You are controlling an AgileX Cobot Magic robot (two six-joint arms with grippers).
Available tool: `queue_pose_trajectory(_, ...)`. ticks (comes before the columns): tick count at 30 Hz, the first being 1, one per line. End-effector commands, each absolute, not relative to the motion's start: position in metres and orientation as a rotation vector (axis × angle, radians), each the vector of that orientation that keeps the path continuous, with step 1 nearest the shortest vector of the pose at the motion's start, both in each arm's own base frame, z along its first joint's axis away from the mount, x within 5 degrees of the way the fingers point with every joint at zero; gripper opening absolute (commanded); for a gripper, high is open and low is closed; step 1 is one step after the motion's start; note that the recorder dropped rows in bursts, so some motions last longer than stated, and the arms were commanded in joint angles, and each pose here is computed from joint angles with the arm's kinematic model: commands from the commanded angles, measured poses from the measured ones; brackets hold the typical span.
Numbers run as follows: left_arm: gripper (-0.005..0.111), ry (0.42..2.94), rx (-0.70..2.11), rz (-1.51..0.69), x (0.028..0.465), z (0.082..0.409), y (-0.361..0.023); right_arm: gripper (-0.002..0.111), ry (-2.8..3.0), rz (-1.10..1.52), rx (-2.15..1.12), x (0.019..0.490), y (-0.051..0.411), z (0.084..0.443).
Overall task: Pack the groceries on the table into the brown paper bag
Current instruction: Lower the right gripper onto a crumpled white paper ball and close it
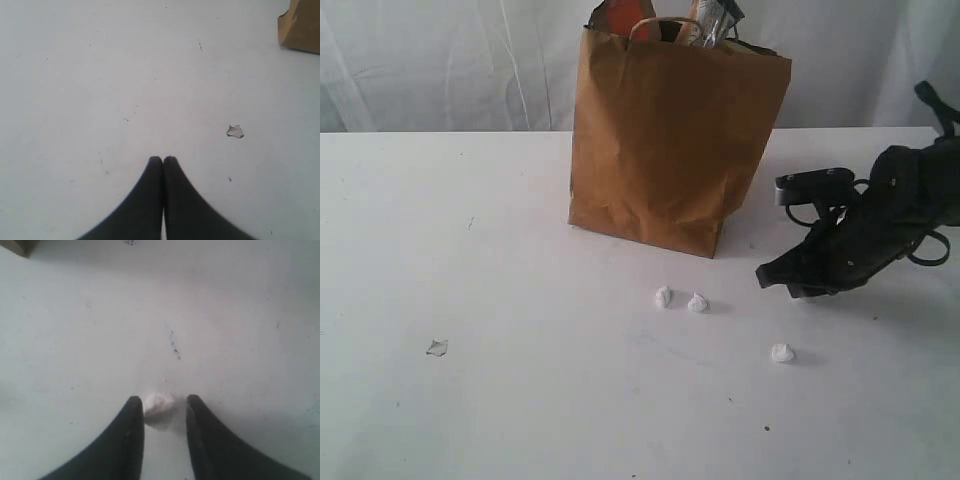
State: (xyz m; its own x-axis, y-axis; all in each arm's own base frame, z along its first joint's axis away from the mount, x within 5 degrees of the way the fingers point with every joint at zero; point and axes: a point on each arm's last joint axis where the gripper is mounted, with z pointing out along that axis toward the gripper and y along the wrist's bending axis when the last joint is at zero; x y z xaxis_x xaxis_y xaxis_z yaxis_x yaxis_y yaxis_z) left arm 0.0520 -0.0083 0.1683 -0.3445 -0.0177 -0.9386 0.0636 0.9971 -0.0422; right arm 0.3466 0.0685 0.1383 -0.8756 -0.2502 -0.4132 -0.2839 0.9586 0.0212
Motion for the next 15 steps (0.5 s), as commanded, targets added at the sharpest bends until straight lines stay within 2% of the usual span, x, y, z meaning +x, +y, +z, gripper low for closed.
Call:
queue_pose_trajectory(1, 0.0, 1.919, 0.026, -0.09, 0.052, 0.168, -0.008, 0.021, 2.667, 0.102, -0.397, 0.348, 0.068, 0.139)
queue_pose_trajectory(5, 0.0, 1.919, 0.026, -0.09, 0.052, 0.168, -0.008, 0.017, 2.667, 0.102, -0.397, 0.348, 0.068, 0.139)
queue_pose_trajectory(10, 0.0, 1.919, 0.026, -0.09, 0.052, 0.168, -0.008, 0.0, 2.68, 0.106, -0.401, 0.348, 0.068, 0.139)
queue_pose_trajectory(15, 0.0, 1.919, 0.026, -0.09, 0.052, 0.168, -0.008, 0.0, 2.724, 0.135, -0.413, 0.349, 0.071, 0.153)
